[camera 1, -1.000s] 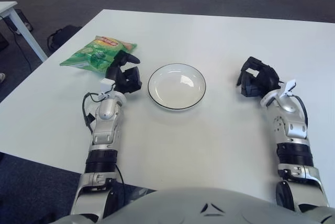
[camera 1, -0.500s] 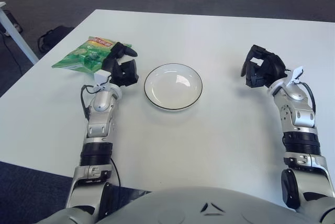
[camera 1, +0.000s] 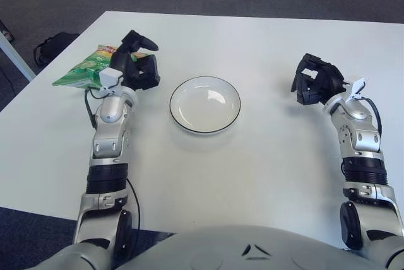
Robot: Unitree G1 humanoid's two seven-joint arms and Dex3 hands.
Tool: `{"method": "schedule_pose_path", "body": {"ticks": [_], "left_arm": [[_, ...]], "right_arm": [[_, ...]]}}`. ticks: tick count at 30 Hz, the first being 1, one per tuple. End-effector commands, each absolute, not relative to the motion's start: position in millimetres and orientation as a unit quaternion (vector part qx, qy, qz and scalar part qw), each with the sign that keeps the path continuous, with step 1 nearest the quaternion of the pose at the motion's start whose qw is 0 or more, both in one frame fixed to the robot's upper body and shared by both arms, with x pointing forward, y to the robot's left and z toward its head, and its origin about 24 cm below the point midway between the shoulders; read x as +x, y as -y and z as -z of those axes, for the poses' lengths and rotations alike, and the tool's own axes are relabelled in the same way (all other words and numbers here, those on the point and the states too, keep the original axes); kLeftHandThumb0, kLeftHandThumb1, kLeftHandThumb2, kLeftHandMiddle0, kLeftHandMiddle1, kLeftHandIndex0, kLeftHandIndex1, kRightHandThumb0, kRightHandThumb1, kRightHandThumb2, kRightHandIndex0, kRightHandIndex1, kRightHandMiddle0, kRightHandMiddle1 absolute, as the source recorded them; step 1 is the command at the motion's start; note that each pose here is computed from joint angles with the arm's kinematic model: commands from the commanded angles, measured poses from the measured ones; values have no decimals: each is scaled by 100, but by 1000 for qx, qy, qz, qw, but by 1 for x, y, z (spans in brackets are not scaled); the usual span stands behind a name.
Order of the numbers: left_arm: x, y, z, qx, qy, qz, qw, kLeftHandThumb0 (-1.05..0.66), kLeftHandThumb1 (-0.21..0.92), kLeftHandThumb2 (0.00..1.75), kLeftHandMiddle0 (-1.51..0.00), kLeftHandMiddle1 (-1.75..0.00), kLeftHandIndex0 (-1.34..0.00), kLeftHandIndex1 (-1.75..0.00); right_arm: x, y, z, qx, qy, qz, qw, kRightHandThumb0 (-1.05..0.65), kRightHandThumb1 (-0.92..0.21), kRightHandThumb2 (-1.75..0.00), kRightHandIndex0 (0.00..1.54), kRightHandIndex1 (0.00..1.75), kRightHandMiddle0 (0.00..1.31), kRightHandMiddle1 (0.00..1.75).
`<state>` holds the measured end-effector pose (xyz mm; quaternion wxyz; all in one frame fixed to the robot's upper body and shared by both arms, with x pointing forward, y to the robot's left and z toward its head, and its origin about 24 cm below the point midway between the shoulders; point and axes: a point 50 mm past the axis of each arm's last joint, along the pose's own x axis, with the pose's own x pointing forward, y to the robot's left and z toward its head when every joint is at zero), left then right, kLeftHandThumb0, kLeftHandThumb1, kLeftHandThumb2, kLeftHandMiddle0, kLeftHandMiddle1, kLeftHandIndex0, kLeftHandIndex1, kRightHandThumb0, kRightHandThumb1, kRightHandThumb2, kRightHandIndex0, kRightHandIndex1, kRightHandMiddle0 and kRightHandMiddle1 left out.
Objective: Put the snack into the plate.
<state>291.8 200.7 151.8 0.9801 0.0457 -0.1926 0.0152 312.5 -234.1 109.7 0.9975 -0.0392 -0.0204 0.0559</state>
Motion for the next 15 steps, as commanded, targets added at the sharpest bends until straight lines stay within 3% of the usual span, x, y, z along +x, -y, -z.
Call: {"method": "schedule_pose_path", "body": {"ticks": [1, 15], "left_arm": [[291, -205, -170, 79, 213, -15, 974, -42, 51, 106, -110, -175, -46, -175], [296, -213, -209, 188, 263, 8, 946, -41, 56, 100, -107, -175, -42, -175]], "right_arm": [[316, 234, -111, -44, 18, -58, 997, -1, -8, -158, 79, 170, 57, 175], [317, 238, -100, -39, -3, -59, 998, -1, -7, -161, 78, 174, 59, 174]]}}
